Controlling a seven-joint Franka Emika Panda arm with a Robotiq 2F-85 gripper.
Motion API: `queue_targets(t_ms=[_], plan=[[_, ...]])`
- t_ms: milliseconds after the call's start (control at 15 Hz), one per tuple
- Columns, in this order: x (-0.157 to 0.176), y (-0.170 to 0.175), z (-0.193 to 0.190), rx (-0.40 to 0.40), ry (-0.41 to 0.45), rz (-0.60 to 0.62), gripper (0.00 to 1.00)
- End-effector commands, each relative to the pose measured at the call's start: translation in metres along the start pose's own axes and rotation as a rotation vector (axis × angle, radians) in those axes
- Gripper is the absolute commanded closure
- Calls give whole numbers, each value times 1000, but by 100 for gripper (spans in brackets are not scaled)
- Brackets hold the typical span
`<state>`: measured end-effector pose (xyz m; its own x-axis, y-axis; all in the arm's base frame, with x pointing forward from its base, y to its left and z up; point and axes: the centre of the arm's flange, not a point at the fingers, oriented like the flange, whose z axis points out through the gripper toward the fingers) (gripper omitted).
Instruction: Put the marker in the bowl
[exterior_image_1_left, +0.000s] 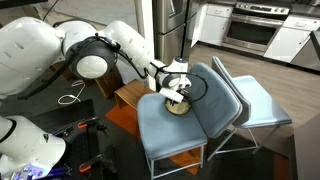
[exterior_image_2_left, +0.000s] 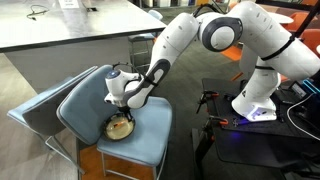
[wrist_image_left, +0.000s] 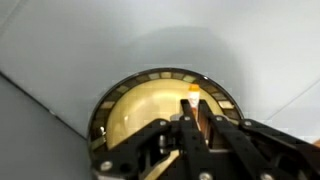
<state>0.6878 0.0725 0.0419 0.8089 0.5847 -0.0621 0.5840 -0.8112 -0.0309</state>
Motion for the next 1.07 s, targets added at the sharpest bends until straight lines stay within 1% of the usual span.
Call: queue_targets(t_ms=[0,67,267,333,400,467,533,600,667,733,800,867,1000], plan=[[-6,3,-7,-43,16,13,62],[-9,5,-10,-44,21,21,57],[-27,14,-21,-31,33,42,33],[-37,18,-28,-27,42,51,27],[-47,20,-39,-1,45,65,18],[-58,24,-44,2,42,83,12],[-70,23,-54,23,34,96,3],[-82,22,-61,42,32,104,0],[-94,22,-66,55,29,117,0],[-106,17,-75,99,32,111,0],[-117,12,-79,115,41,114,0],[-128,2,-88,146,62,98,0],[-147,-13,-101,165,106,82,0]])
